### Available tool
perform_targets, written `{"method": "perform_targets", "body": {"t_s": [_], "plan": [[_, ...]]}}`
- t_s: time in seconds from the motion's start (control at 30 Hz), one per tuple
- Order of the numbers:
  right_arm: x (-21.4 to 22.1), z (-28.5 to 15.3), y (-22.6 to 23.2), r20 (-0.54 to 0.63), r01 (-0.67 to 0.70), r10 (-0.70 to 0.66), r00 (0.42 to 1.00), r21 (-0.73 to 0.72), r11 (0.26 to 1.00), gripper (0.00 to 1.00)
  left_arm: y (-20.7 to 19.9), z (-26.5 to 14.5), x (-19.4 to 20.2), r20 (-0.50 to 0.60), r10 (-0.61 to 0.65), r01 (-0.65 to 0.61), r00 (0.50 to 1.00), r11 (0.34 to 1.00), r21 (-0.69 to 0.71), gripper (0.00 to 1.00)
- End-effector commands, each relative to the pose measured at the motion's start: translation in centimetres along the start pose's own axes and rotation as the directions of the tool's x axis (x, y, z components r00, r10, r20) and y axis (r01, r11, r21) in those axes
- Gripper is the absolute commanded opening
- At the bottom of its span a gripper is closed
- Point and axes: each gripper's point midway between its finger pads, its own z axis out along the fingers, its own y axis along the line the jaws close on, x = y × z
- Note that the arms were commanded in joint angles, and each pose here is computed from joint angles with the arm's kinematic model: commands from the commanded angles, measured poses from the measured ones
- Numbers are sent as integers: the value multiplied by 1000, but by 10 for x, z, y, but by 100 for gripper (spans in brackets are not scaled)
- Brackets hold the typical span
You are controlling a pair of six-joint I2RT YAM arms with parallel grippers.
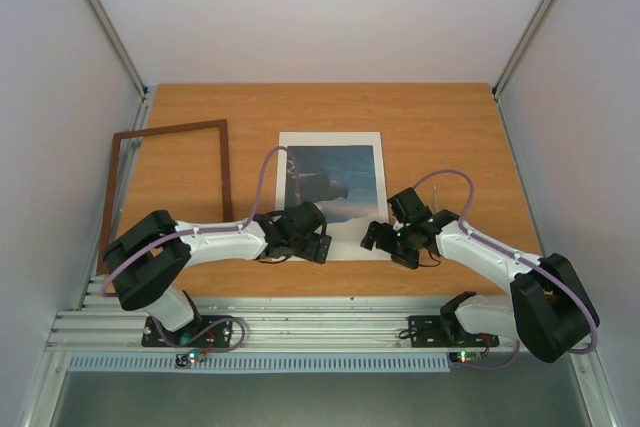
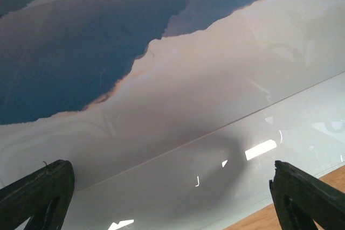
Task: Take the photo out of the frame
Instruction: Adjust the photo frame item on the photo frame.
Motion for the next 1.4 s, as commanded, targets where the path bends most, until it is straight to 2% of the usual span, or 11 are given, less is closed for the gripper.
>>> {"method": "perform_targets", "body": {"t_s": [0.0, 0.43, 0.63, 0.83, 1.03, 1.23, 1.37], "plan": [[-8, -5, 20, 19, 15, -14, 1000, -69, 997, 98, -4, 14, 25, -98, -35, 39, 995, 998, 41, 99], [-6, -28, 43, 71, 70, -57, 996, -205, 976, 98, -20, 0, 16, -38, -13, 18, 999, 991, 130, 99], [-7, -32, 51, 83, 72, -53, 995, -254, 964, 99, -37, -18, 5, 71, 30, -44, 997, 979, 197, 99], [-11, -28, 50, 99, 74, -51, 994, -253, 965, 99, -48, -30, -5, 183, 106, -138, 977, 975, 175, 99], [-10, -23, 55, 84, 70, -48, 995, -287, 955, 99, -43, -22, -9, 214, 144, -169, 966, 980, 101, 99], [-12, -31, 62, 94, 77, -49, 994, -311, 947, 98, -61, -27, -16, 338, 272, -295, 901, 955, 16, 99], [-12, -33, 66, 88, 70, -44, 995, -322, 944, 99, -69, -26, -23, 397, 308, -331, 865, 944, -11, 100]]}}
